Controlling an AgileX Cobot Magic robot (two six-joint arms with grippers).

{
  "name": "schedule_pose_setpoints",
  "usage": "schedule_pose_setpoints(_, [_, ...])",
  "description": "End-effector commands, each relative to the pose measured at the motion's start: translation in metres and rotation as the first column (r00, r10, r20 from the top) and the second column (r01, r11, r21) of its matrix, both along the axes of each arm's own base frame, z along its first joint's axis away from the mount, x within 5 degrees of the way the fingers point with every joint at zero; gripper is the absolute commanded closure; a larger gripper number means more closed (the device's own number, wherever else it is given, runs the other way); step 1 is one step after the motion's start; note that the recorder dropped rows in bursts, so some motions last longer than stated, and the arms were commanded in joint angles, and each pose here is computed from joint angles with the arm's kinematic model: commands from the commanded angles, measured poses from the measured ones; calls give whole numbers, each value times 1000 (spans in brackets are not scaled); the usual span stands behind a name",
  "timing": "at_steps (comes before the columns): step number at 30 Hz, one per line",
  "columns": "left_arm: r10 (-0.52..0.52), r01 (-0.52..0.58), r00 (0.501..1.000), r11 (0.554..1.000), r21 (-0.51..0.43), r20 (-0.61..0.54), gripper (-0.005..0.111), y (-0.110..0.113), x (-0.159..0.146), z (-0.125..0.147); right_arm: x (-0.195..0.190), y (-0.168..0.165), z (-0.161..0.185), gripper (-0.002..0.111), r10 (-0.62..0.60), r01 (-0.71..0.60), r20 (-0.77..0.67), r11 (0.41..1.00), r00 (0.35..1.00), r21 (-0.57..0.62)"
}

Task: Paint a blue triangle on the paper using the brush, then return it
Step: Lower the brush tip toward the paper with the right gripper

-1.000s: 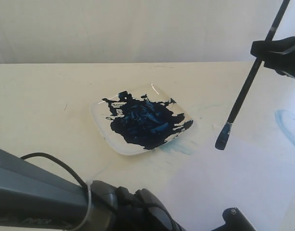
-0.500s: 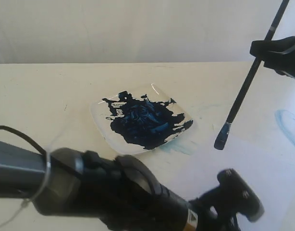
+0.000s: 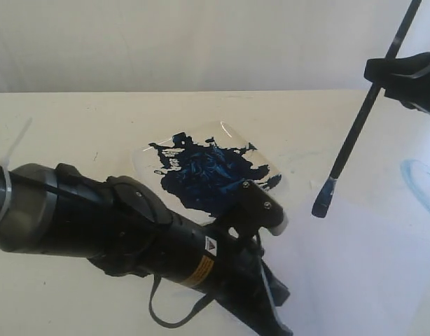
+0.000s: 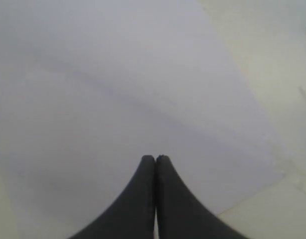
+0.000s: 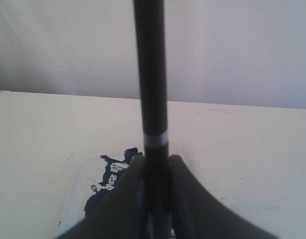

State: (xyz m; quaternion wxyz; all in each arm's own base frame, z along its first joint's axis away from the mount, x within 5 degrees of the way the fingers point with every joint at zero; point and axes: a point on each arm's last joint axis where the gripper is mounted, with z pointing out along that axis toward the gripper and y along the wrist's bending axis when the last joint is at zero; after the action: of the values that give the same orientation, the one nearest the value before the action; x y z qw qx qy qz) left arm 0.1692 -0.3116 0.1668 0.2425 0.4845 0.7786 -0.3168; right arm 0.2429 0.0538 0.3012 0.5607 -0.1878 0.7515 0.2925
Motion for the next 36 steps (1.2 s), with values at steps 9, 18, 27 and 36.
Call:
schedule_pose_setpoints(9, [92, -98, 994, 988, 117, 58, 107, 26, 8, -23, -1, -1, 1, 108, -15, 15, 11, 1000, 1000, -1])
schedule_pose_setpoints(18, [89, -97, 994, 984, 152, 60, 107, 26, 10, -34, 3, -1, -4, 108, -13, 13, -11, 1000, 1000, 0])
schedule_pose_setpoints(27, [90, -98, 994, 983, 158, 58, 107, 27, 10, -36, 12, 2, -20, 108, 36, -36, -52, 999, 998, 2])
schedule_pose_setpoints(36, [74, -79, 996, 986, 150, 43, 107, 26, 8, -35, 9, 9, -18, 108, 117, -116, 25, 992, 993, -49])
